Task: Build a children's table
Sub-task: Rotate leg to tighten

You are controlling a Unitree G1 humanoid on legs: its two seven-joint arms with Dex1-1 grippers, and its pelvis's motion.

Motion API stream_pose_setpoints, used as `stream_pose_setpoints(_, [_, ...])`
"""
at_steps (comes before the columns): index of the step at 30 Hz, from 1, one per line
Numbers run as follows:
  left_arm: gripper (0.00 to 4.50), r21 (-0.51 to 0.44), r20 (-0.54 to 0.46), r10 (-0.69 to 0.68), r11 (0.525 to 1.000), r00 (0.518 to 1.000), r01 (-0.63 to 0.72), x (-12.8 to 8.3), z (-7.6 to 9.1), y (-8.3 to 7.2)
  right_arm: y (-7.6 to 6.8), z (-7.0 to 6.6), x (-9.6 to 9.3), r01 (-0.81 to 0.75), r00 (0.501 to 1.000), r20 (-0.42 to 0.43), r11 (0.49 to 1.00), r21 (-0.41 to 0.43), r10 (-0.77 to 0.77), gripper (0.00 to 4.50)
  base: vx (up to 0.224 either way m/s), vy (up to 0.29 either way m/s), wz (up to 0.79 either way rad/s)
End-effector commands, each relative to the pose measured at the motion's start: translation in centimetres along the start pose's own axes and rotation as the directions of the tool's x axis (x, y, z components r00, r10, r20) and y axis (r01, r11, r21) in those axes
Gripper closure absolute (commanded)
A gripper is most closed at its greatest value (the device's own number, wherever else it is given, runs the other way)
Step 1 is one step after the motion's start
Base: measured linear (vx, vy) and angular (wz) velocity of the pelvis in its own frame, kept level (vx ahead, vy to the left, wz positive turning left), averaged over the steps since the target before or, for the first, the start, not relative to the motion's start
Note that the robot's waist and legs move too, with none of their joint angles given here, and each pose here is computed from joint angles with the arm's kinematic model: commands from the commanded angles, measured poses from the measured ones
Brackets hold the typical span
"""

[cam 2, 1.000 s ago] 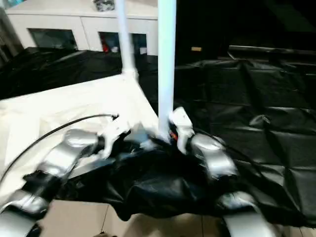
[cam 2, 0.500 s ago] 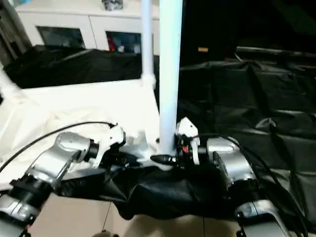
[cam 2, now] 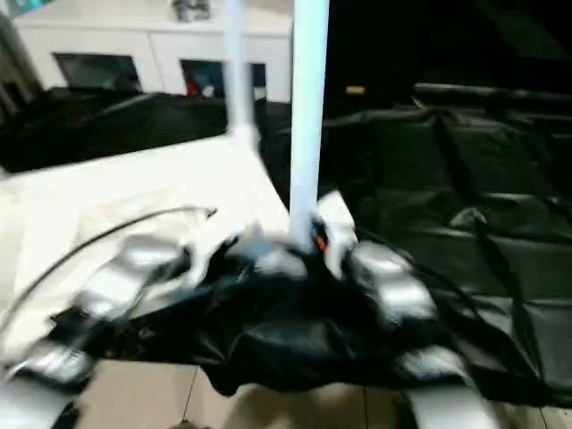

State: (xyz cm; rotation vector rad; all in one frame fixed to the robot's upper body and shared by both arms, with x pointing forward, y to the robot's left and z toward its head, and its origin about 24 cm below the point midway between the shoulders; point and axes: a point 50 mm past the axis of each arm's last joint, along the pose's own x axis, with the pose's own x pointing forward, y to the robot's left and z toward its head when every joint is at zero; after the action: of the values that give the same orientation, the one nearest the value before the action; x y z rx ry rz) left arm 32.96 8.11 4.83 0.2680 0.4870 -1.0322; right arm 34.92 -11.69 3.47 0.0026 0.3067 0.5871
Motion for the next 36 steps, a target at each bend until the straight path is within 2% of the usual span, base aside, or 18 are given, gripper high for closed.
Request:
stream_pose_setpoints(1, [4.5, 0.018, 0.117, 0.011, 1.0, 0.993, -0.013, 0.9, 2.8, -0.5, 1.6, -2.3, 0.8, 0.006, 0.995, -0.097, 0.999, 0.052, -0.001, 1.74, 0.0, 0.0, 0.0])
stream_pose_setpoints(2, [4.5, 0.021, 0.123, 0.012, 1.0, 0.992, -0.015, 1.2, 3.0, -0.6, 2.3, -2.1, 1.2, -0.012, 0.996, -0.09, 1.0, 0.022, 0.014, 1.74, 0.0, 0.0, 0.0])
stream_pose_setpoints(3, [4.5, 0.021, 0.123, 0.012, 1.0, 0.992, -0.015, 1.2, 3.0, -0.6, 2.3, -2.1, 1.2, -0.012, 0.996, -0.09, 1.0, 0.022, 0.014, 1.74, 0.0, 0.0, 0.0])
stream_pose_setpoints(5, [4.5, 0.032, 0.127, -0.016, 0.999, 0.992, 0.012, 1.2, 3.0, -0.9, 2.8, -2.0, 1.4, -0.049, 0.995, -0.08, 0.999, 0.023, 0.051, 1.18, 0.0, 0.0, 0.0])
stream_pose_setpoints(8, [4.5, 0.05, 0.131, -0.058, 0.997, 0.99, 0.052, 1.1, 2.9, -1.1, 3.1, -1.8, 1.6, -0.083, 0.994, -0.063, 0.995, 0.048, 0.086, 0.84, 0.0, 0.0, 0.0])
stream_pose_setpoints(10, [4.5, 0.063, 0.133, -0.088, 0.995, 0.987, 0.08, 0.9, 2.7, -1.3, 3.1, -1.5, 1.5, -0.118, 0.992, -0.053, 0.993, 0.013, 0.119, 0.6, 0.0, 0.0, 0.0])
stream_pose_setpoints(11, [4.5, 0.071, 0.131, -0.108, 0.993, 0.985, 0.099, 0.7, 2.5, -1.3, 3.1, -1.3, 1.4, -0.14, 0.989, -0.047, 0.99, -0.022, 0.139, 0.6, 0.0, 0.0, 0.0])
stream_pose_setpoints(12, [4.5, 0.09, 0.123, -0.151, 0.986, 0.981, 0.141, 0.2, 2.1, -1.5, 3.2, -0.9, 0.9, -0.239, 0.971, -0.024, 0.968, -0.075, 0.238, 0.6, 0.0, 0.0, 0.0])
stream_pose_setpoints(16, [4.5, 0.105, 0.115, -0.19, 0.978, 0.975, 0.179, -0.2, 1.8, -1.6, 3.3, -0.6, 0.2, -0.333, 0.942, -0.011, 0.936, -0.113, 0.334, 0.6, 0.0, 0.0, 0.0])
stream_pose_setpoints(18, [4.5, 0.124, 0.107, -0.234, 0.968, 0.966, 0.22, -0.8, 1.4, -1.7, 3.2, -0.5, -0.6, -0.42, 0.906, -0.011, 0.898, -0.131, 0.423, 0.6, 0.0, 0.0, 0.0])
stream_pose_setpoints(21, [4.5, 0.15, 0.094, -0.307, 0.945, 0.947, 0.291, -1.6, 1.0, -1.9, 2.9, -0.4, -1.9, -0.534, 0.843, -0.021, 0.833, -0.143, 0.537, 0.6, 0.0, 0.0, 0.0])
stream_pose_setpoints(22, [4.5, 0.157, 0.076, -0.341, 0.932, 0.937, 0.327, -2.0, 0.7, -2.1, 2.7, -0.6, -2.6, -0.58, 0.813, -0.041, 0.802, -0.142, 0.581, 0.6, 0.0, 0.0, 0.0])
stream_pose_setpoints(25, [4.5, 0.166, 0.058, -0.375, 0.917, 0.925, 0.362, -2.4, 0.5, -2.3, 2.6, -1.0, -3.4, -0.645, 0.764, -0.085, 0.753, -0.131, 0.639, 0.6, 0.0, 0.0, 0.0])
stream_pose_setpoints(27, [4.5, 0.164, 0.053, -0.385, 0.914, 0.922, 0.372, -2.6, 0.4, -2.3, 2.7, -1.3, -4.0, -0.686, 0.728, -0.116, 0.717, -0.122, 0.676, 0.93, 0.0, 0.0, 0.0])
stream_pose_setpoints(28, [4.5, 0.164, 0.045, -0.394, 0.909, 0.918, 0.382, -2.7, 0.3, -2.3, 2.7, -1.5, -4.3, -0.705, 0.709, -0.137, 0.7, -0.117, 0.691, 0.93, 0.0, 0.0, 0.0])
stream_pose_setpoints(31, [4.5, 0.159, 0.033, -0.419, 0.898, 0.907, 0.409, -3.1, 0.0, -2.5, 2.8, -1.9, -5.0, -0.74, 0.672, -0.178, 0.665, -0.105, 0.719, 0.96, 0.0, 0.0, 0.0])
stream_pose_setpoints(32, [4.5, 0.159, 0.032, -0.42, 0.898, 0.907, 0.41, -3.1, 0.0, -2.5, 2.8, -1.9, -5.0, -0.74, 0.671, -0.178, 0.664, -0.105, 0.72, 1.23, 0.0, 0.0, 0.0])
stream_pose_setpoints(36, [4.5, 0.156, 0.029, -0.436, 0.891, 0.899, 0.427, -3.2, -0.1, -2.7, 3.1, -2.0, -5.2, -0.752, 0.658, -0.175, 0.653, -0.094, 0.733, 1.48, 0.0, 0.0, 0.0])
